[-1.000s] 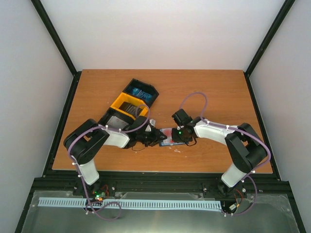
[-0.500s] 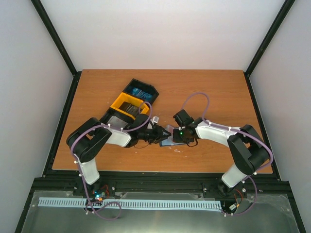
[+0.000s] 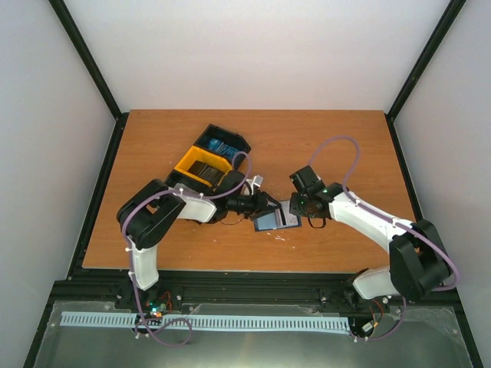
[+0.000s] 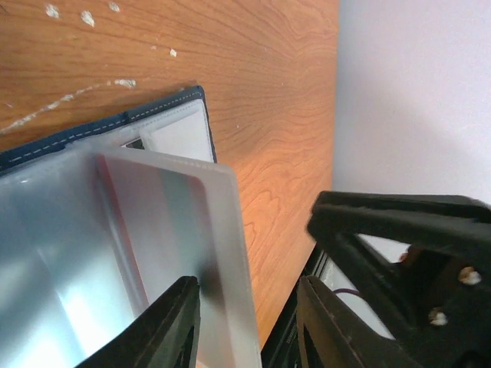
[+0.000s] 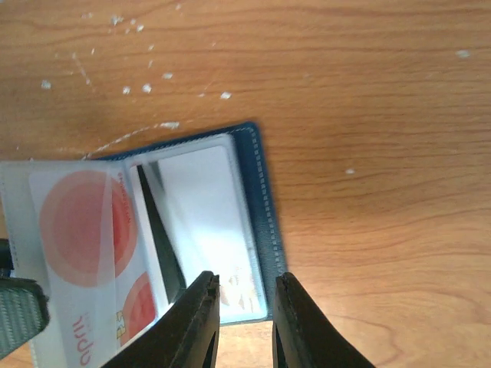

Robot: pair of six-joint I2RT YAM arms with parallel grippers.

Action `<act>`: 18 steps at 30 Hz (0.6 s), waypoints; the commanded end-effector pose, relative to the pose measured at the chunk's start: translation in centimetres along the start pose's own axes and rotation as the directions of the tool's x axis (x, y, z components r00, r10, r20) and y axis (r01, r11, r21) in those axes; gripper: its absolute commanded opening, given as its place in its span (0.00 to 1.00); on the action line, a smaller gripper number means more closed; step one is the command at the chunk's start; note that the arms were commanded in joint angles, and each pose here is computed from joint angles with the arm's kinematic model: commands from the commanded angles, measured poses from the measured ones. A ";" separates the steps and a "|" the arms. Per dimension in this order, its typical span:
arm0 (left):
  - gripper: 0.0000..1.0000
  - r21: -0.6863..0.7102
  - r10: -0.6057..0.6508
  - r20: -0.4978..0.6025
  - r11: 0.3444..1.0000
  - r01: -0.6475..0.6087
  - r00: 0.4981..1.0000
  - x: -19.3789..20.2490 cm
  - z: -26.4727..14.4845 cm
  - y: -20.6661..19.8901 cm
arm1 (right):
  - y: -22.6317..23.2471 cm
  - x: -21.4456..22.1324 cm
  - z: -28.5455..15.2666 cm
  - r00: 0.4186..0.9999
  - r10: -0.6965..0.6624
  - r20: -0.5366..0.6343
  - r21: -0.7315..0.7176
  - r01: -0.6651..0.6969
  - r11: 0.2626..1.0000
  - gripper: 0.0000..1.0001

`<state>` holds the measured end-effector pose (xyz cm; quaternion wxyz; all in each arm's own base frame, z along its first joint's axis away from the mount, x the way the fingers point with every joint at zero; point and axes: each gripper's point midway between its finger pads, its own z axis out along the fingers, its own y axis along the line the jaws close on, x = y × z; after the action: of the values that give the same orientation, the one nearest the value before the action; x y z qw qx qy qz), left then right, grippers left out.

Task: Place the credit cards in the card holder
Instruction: Turn over the card slot in the card holder.

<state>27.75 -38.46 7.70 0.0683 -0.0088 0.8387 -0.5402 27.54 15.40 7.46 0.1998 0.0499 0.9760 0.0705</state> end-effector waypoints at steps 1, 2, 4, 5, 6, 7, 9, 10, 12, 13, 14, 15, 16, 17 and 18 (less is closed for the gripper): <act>0.37 0.030 0.058 -0.081 0.998 -0.056 0.995 0.6 1.2 -0.9 | -2.3 -0.9 -1.4 0.996 0.066 0.059 0.065 -0.069 0.995 0.21; 0.37 0.030 0.064 -0.088 0.998 -0.062 0.994 0.6 1.3 -0.9 | -2.6 -1.1 -1.7 0.995 0.074 0.069 0.068 -0.078 0.995 0.21; 0.37 0.025 0.076 -0.093 0.997 -0.074 0.993 0.3 1.6 -1.0 | -3.1 -1.4 -2.3 0.992 0.089 0.090 0.068 -0.095 0.993 0.22; 0.37 0.028 0.087 -0.095 0.996 -0.085 0.992 0.1 1.9 -1.3 | -3.3 -1.7 -2.7 0.990 0.098 0.101 0.066 -0.105 0.992 0.22; 0.37 0.024 0.087 -0.104 0.996 -0.085 0.991 0.0 2.1 -1.1 | -3.5 -1.8 -2.8 0.989 0.104 0.104 0.066 -0.111 0.992 0.22; 0.38 0.028 0.092 -0.112 0.996 -0.089 0.990 -0.1 2.4 -1.2 | -3.7 -1.9 -2.9 0.989 0.108 0.104 0.067 -0.116 0.991 0.22; 0.39 0.025 0.099 -0.125 0.995 -0.096 0.987 -0.1 3.0 -1.2 | -3.9 -2.0 -3.1 0.989 0.109 0.103 0.068 -0.117 0.991 0.23; 0.40 0.021 0.102 -0.131 0.995 -0.100 0.986 -0.1 3.3 -1.2 | -3.9 -2.0 -3.1 0.989 0.111 0.103 0.066 -0.118 0.991 0.23; 0.44 0.005 0.103 -0.137 0.995 -0.104 0.985 -0.2 3.9 -1.0 | -4.0 -2.1 -3.3 0.988 0.110 0.104 0.060 -0.117 0.991 0.23; 0.44 0.000 0.105 -0.140 0.994 -0.106 0.985 -0.3 4.2 -0.8 | -3.9 -2.1 -3.3 0.989 0.108 0.101 0.053 -0.114 0.992 0.24; 0.44 -0.005 0.103 -0.144 0.994 -0.105 0.984 -0.3 4.3 -0.6 | -3.8 -2.2 -3.4 0.990 0.104 0.100 0.046 -0.109 0.993 0.24; 0.44 -0.012 0.103 -0.141 0.994 -0.106 0.985 -0.5 4.4 -0.6 | -3.6 -2.2 -3.4 0.990 0.099 0.097 0.034 -0.102 0.994 0.25; 0.44 -0.024 0.107 -0.134 0.993 -0.111 0.985 -0.7 4.5 -0.5 | -3.3 -2.3 -3.5 0.992 0.087 0.093 0.014 -0.088 0.996 0.26; 0.44 -0.036 0.114 -0.130 0.992 -0.120 0.985 -0.8 4.4 -0.4 | -2.8 -2.3 -3.5 0.993 0.071 0.091 -0.014 -0.070 0.997 0.26; 0.44 -0.054 0.123 -0.123 0.990 -0.131 0.985 -1.1 4.3 -0.5 | -2.1 -2.3 -3.6 0.995 0.051 0.084 -0.045 -0.048 0.998 0.27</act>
<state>28.92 -42.09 6.45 0.0389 0.0540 0.8464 -0.5284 28.03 11.58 10.37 0.2349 0.1040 0.9646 0.0602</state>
